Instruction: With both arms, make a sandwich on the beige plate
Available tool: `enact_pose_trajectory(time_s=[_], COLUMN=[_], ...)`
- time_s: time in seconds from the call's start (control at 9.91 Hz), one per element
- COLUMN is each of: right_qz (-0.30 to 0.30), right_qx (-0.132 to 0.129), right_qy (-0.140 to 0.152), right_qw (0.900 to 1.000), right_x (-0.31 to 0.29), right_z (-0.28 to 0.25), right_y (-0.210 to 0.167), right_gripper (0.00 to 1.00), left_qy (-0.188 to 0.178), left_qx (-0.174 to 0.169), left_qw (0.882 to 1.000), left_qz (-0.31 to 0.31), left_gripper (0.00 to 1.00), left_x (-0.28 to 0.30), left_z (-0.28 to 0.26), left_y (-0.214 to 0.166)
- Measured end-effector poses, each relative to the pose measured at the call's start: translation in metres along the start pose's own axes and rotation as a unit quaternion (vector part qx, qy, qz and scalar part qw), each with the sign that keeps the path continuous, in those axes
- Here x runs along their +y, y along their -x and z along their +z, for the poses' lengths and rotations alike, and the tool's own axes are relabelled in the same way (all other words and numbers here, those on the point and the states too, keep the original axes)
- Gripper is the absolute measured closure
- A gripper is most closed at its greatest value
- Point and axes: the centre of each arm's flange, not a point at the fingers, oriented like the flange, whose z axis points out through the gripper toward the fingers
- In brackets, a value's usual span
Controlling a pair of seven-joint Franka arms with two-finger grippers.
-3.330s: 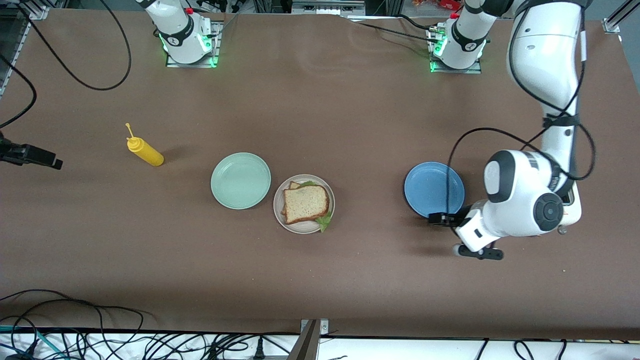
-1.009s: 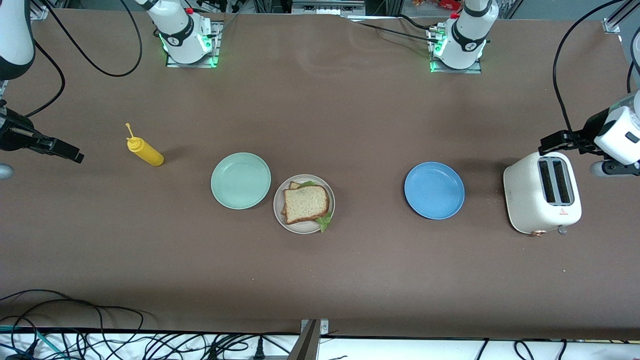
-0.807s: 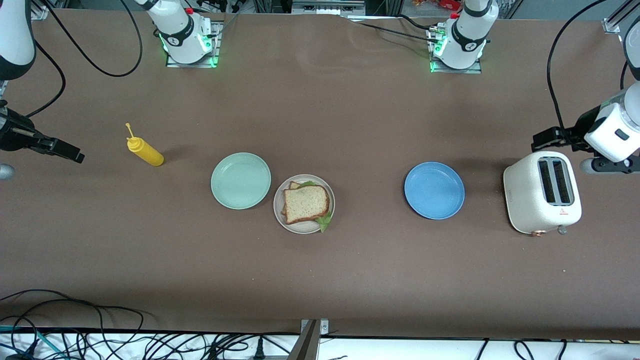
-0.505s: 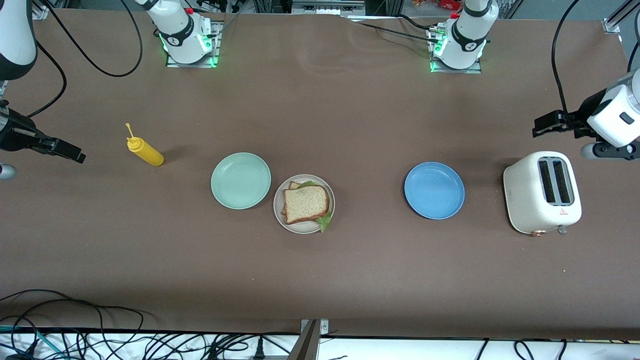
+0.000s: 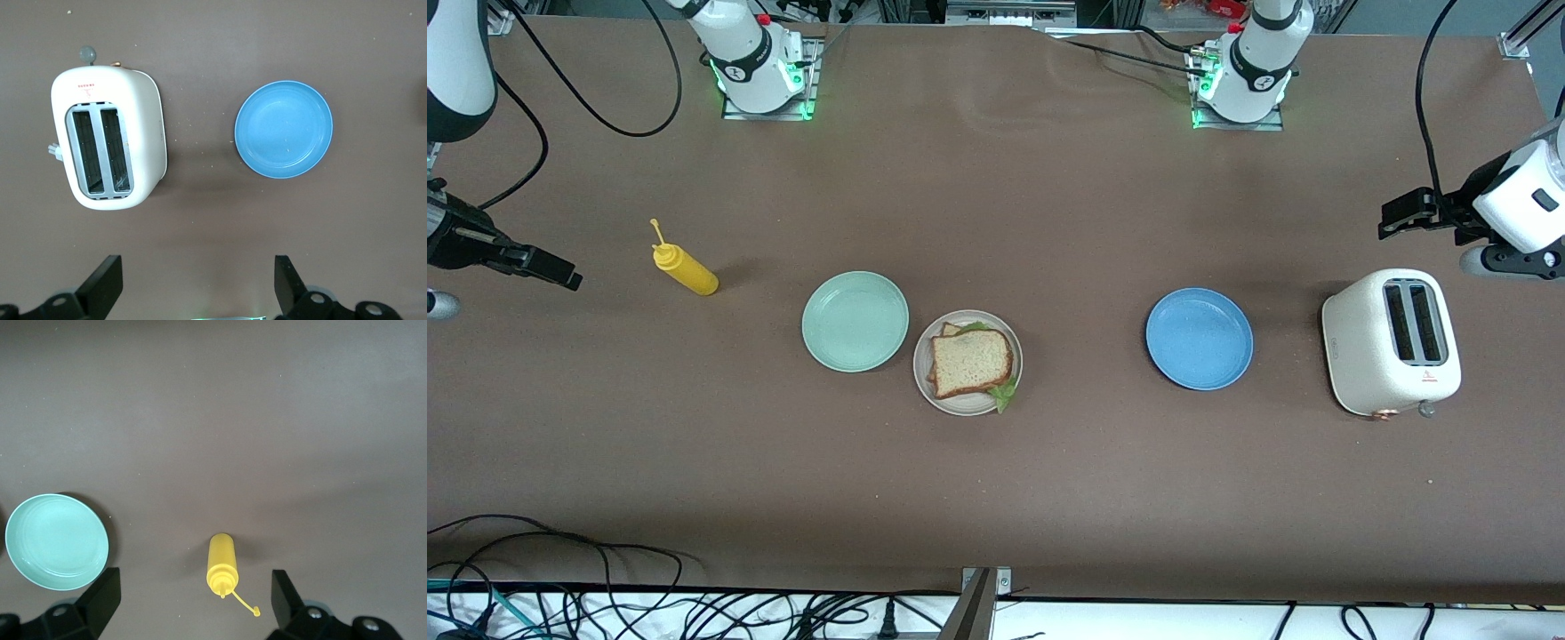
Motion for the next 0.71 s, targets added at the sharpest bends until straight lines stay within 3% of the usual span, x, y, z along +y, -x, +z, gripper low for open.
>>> enact_pose_trajectory(time_s=[0.5,0.71], right_qz=[-0.014,-0.046], right_qx=[-0.003,-0.007], right_qy=[0.001,0.001], right_qw=[1.0,0.999], right_x=[-0.011,-0.018], right_z=[0.001,0.001], right_y=[0.002,0.004], right_gripper=[0.0,0.0], left_qy=[0.0,0.001], left_qx=[-0.001,-0.001], left_qw=[1.0,1.0], left_qz=[0.003,0.002], left_gripper=[0.0,0.0], left_x=[-0.001,-0.004], left_z=[0.001,0.001], left_y=[0.0,0.0])
